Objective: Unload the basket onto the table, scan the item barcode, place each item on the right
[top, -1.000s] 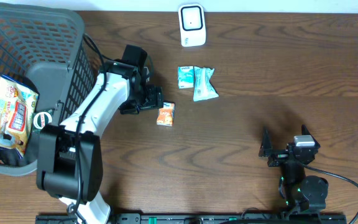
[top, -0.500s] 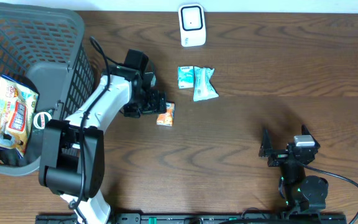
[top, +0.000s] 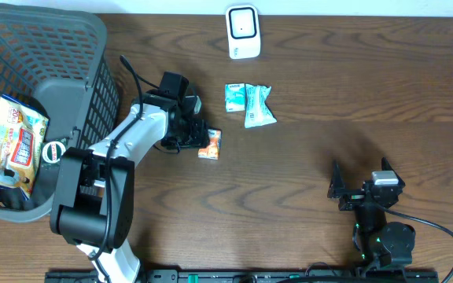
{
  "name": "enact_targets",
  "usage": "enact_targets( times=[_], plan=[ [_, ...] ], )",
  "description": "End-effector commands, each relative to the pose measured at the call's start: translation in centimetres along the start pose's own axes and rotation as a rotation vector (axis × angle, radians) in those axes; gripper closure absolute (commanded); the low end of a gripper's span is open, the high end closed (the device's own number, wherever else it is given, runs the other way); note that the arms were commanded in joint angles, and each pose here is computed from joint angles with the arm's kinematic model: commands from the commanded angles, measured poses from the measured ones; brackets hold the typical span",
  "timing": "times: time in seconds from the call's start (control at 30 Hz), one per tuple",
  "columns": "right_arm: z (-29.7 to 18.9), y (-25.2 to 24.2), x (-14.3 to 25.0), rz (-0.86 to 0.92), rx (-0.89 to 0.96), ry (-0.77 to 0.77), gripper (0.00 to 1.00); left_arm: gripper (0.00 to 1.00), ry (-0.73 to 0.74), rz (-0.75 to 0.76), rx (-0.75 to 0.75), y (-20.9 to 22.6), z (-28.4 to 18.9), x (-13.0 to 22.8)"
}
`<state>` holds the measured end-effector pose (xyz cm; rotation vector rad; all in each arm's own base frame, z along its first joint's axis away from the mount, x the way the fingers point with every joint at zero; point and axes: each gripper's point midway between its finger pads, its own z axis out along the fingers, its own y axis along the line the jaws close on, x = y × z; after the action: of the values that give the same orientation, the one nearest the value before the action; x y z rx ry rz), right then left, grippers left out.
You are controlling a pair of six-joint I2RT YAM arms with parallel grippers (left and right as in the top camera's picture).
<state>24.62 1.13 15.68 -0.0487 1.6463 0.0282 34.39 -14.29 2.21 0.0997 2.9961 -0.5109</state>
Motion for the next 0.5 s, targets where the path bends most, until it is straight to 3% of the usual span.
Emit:
enact_targets(
  times=[0.0, 0.47],
  plan=[
    [0.0, 0.1, 0.1, 0.006, -0.005, 0.001, 0.01, 0.46, 0.022, -0.002, -0.010, 0.4, 0.7, 0.5],
    [0.0, 0.1, 0.1, 0.006, -0.005, 0.001, 0.01, 0.46, 0.051, -0.007, 0.069, -0.3, 1.9, 2.1]
  ],
)
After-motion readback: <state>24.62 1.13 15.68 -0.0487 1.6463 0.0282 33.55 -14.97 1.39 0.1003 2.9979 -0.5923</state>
